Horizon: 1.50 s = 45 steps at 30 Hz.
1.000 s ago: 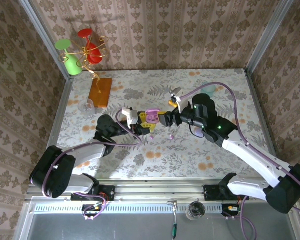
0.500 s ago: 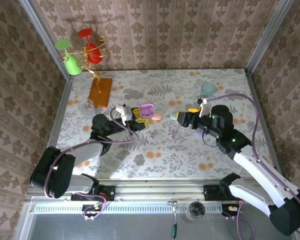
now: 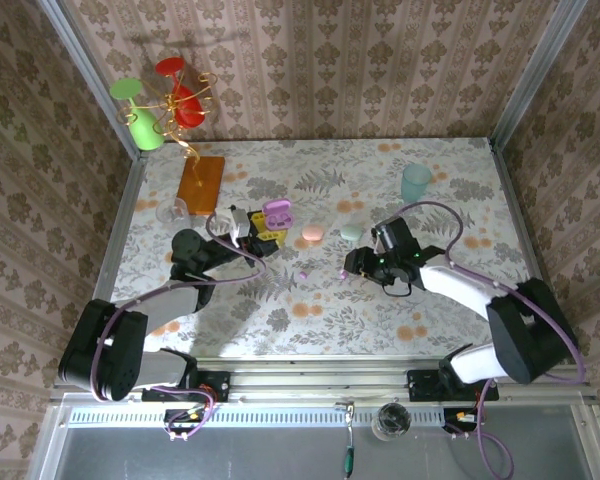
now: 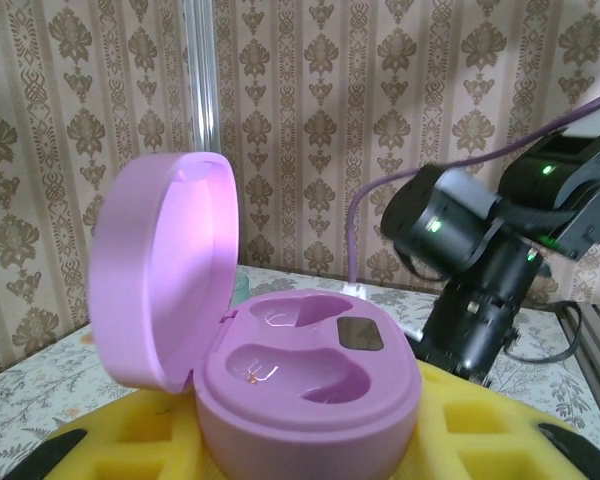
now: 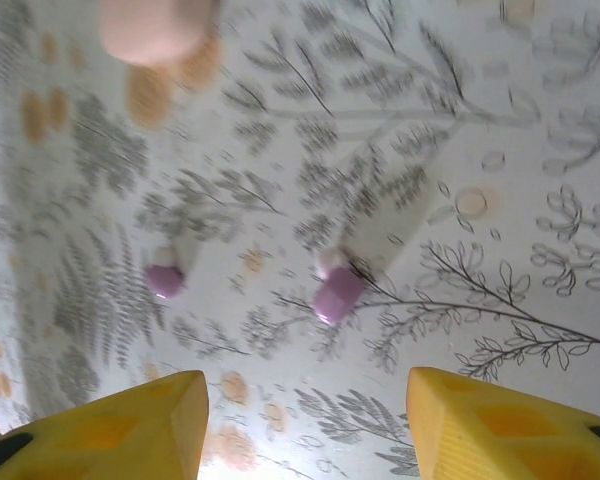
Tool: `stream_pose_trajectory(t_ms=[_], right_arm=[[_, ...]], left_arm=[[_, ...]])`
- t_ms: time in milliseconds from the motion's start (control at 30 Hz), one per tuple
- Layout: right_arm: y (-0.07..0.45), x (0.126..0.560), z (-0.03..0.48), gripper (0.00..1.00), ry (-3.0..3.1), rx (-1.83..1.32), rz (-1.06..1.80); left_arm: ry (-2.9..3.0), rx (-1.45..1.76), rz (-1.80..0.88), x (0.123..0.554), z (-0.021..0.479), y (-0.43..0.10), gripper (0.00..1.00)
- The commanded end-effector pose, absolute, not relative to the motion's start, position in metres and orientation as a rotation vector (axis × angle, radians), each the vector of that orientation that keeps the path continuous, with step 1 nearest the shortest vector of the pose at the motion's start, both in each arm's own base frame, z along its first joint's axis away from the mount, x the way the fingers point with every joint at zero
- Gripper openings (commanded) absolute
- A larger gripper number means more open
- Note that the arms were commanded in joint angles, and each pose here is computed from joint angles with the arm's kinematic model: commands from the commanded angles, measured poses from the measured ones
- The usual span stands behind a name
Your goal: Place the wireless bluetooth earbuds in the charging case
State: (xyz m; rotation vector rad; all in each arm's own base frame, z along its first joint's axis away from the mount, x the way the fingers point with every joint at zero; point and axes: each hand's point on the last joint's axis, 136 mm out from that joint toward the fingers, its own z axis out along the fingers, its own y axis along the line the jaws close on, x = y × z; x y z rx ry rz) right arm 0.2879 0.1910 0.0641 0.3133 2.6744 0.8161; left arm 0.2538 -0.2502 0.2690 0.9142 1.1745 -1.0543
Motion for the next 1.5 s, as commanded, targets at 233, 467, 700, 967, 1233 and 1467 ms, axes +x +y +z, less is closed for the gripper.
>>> stream_pose_trajectory(t_ms=[233,467,700,967,1233,1467], right_arm=[[0.217,0.322,0.053,0.56,2.751,0.194,0.828],[0.228,0.325,0.033,0.56,2.834,0.152,0.856],[0.225,0.306,0.026,0.56,2.866,0.147,0.869],[0.229,0.283,0.027,0.55,2.873,0.124,0.891],[0.249,0.275,0.033,0.55,2.850,0.035,0.923],[0.255,0.268,0.046,0.56,2.834,-0.023,0.895]], left_arm=[[1.139,0.920,-1.062,0.245,0.276,-0.245,0.36],[1.140,0.917,-1.064,0.245,0.276,-0.244,0.36],[1.140,0.915,-1.056,0.245,0.276,-0.243,0.36],[1.135,0.918,-1.050,0.246,0.276,-0.243,0.36],[1.144,0.902,-1.030,0.250,0.274,-0.241,0.36],[1.153,0.888,-1.018,0.253,0.273,-0.237,0.36]])
